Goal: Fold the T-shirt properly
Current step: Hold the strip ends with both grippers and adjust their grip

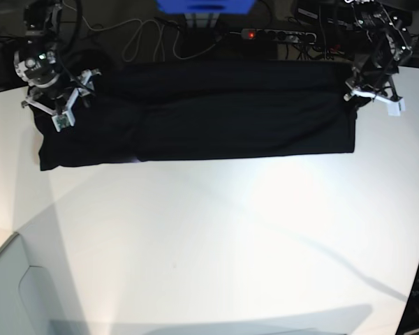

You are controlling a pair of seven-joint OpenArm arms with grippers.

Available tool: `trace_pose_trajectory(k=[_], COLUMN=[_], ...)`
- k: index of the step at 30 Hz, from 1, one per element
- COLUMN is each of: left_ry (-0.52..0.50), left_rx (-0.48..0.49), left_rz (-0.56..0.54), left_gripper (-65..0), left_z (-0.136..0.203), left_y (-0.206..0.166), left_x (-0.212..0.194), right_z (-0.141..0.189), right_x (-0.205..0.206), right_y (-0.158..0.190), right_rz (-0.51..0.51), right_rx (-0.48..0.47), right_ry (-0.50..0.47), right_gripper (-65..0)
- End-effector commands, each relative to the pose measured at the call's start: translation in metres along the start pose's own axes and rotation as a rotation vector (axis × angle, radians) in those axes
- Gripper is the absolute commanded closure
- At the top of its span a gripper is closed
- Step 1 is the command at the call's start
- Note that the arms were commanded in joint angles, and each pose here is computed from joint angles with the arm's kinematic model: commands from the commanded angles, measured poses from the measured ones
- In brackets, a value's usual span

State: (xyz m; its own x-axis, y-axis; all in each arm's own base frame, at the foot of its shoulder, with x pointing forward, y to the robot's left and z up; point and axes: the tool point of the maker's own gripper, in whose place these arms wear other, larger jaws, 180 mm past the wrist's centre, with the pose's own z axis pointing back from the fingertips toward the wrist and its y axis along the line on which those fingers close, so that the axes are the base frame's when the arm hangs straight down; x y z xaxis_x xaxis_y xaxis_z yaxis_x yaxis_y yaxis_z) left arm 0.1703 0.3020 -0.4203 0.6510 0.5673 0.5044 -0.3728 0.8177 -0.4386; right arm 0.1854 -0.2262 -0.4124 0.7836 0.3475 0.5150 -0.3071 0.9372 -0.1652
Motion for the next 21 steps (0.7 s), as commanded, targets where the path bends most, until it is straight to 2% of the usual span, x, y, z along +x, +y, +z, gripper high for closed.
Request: trace_pose_trajectory(k=[1, 5, 12, 21], left_ry=[0.054, 0.047, 0.023, -0.123], left_rx=[0.025, 0.027, 0.030, 0.019], left_rz=[-0.008, -0.012, -0.045, -0.146], left_gripper=[-11.9, 0.0, 0.0, 0.0], left_z=[0.001, 0.003, 0.007, 0.032], left_y=[0.005, 0.005, 0.006, -0.021], left_x=[-0.012, -0.009, 0.007, 0.054], right_z=[0.003, 0.003, 0.002, 0.003], right_x=[0.009, 0.009, 0.008, 0.007], right_y=[-0.002, -0.002, -0.002, -0.003], right_rz=[0.015, 0.015, 0.016, 0.016], right_rx=[-0.001, 0.000, 0.000, -0.002], right_ry=[-0.031, -0.031, -0.029, -0.027], right_gripper=[-44.0, -44.0, -44.0, -44.0])
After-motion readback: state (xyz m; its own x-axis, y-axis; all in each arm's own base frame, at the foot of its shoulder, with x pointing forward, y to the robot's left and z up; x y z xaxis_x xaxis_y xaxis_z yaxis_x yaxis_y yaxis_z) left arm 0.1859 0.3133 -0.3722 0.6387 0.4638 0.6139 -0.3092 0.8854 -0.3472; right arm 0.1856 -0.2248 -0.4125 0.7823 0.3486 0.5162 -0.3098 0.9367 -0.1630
